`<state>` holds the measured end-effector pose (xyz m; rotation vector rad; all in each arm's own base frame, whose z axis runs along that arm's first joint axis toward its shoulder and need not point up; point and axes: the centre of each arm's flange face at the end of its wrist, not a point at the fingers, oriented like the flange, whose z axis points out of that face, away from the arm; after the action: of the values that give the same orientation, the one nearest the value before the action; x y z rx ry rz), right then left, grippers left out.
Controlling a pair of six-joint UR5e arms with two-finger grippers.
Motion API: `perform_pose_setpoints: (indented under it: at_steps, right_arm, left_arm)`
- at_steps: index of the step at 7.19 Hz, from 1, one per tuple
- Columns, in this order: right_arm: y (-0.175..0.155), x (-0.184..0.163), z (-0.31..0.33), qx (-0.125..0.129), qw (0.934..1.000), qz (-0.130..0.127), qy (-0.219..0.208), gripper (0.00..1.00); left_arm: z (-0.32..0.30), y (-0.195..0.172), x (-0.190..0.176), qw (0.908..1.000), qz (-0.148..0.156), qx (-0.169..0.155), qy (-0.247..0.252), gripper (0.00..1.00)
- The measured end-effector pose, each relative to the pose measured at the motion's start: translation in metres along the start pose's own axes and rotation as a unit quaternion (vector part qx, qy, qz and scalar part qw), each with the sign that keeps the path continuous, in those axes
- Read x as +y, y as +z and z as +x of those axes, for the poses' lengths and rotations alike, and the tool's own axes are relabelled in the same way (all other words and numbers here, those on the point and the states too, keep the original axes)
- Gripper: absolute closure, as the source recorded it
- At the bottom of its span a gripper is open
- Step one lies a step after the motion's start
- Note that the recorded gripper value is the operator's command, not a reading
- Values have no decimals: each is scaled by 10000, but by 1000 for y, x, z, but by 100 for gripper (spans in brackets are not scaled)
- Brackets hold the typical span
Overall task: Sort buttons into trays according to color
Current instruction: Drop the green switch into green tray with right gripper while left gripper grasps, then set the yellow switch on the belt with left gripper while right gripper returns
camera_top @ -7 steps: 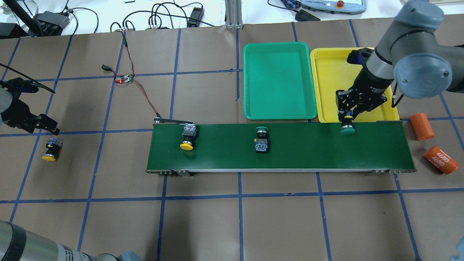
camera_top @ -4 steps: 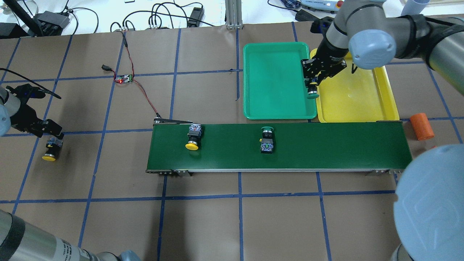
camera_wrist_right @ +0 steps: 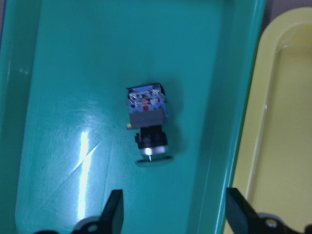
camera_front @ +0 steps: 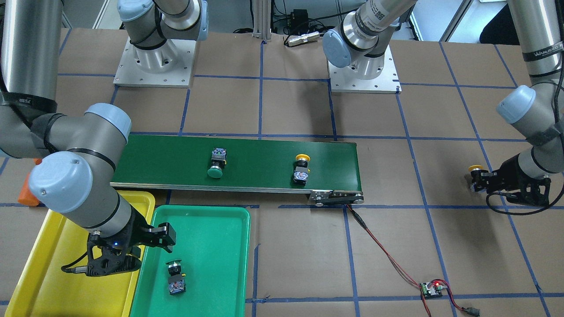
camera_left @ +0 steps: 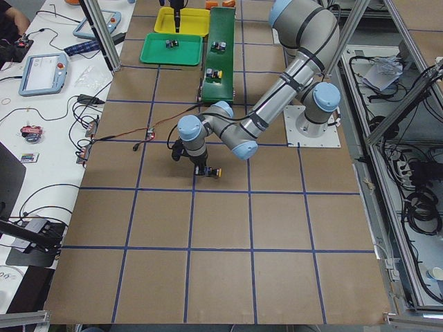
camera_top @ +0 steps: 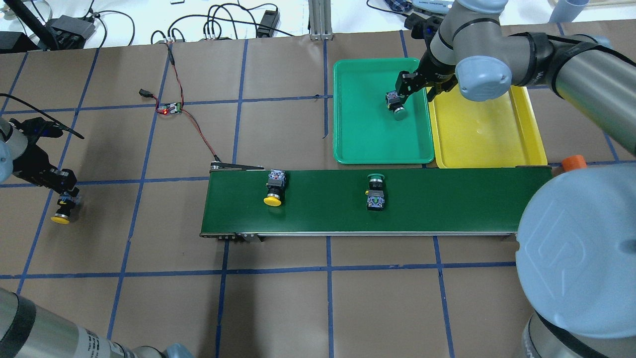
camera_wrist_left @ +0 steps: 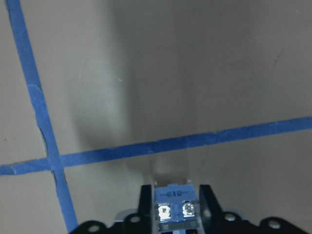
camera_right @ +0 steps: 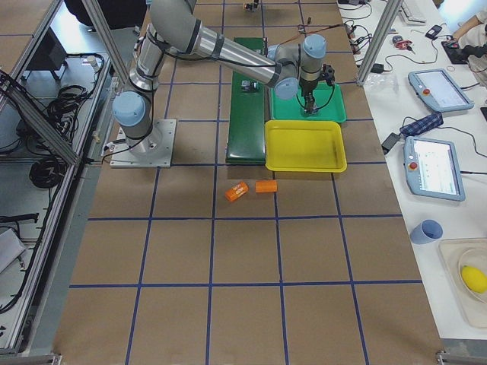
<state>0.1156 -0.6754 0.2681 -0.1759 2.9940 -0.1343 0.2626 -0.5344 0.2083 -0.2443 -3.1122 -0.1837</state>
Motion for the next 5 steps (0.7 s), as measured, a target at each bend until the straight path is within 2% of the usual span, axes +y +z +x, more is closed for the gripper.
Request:
perform_pose_setpoints:
  at_steps: [2,3,5]
  right_arm:
    - [-22,40,25,217,9979,-562,242,0]
    - [-28,70,39,270,9963,-728,355,0]
    - [-47,129,52,217,9954,-824,429,0]
  left_arm:
    - [24,-39,-8,9999,-79,46,116,100]
    - [50,-64,-19,9999,-86,20,132,100]
    - [126,-105,-41,9999,-57,-33,-114,100]
